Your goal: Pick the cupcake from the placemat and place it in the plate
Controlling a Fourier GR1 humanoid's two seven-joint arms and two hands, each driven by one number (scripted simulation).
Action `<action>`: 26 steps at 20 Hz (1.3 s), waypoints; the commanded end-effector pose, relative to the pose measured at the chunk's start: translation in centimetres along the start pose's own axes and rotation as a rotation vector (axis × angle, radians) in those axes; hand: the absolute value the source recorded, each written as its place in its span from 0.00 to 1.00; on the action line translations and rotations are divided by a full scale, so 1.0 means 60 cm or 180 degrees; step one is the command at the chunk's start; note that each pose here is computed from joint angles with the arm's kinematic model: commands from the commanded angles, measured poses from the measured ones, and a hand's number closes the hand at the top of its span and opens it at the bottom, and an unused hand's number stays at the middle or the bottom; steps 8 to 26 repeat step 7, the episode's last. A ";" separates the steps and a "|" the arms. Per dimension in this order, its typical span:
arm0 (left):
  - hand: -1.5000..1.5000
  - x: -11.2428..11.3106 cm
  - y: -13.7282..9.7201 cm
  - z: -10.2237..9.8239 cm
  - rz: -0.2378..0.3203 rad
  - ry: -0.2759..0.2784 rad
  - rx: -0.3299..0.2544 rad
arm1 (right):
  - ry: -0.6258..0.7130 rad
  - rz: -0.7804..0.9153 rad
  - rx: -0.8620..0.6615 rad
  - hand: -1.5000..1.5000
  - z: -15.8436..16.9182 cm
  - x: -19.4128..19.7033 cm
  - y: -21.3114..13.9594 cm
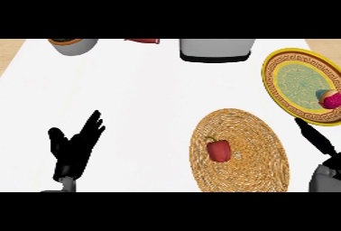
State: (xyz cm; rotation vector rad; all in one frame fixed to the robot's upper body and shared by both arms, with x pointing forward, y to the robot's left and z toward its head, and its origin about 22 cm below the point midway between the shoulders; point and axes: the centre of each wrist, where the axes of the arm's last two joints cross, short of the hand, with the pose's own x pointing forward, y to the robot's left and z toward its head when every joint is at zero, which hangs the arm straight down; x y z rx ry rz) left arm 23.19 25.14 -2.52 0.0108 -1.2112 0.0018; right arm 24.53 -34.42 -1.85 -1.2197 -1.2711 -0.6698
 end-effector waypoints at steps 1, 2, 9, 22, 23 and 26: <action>0.50 -0.010 0.007 -0.002 -0.0049 0.0069 -0.0016 | 0.0081 0.0065 0.0094 0.00 0.074 0.008 -0.013; 0.50 -0.006 -0.003 0.001 -0.0017 0.0138 -0.0024 | 0.0059 0.0116 0.0044 0.00 0.047 -0.002 -0.022; 0.50 0.010 -0.003 0.003 -0.0021 0.0120 -0.0047 | 0.0096 0.0176 0.0026 0.00 0.115 0.005 -0.023; 0.50 0.010 -0.003 0.003 -0.0021 0.0120 -0.0047 | 0.0096 0.0176 0.0026 0.00 0.115 0.005 -0.023; 0.50 0.010 -0.003 0.003 -0.0021 0.0120 -0.0047 | 0.0096 0.0176 0.0026 0.00 0.115 0.005 -0.023; 0.50 0.010 -0.003 0.003 -0.0021 0.0120 -0.0047 | 0.0096 0.0176 0.0026 0.00 0.115 0.005 -0.023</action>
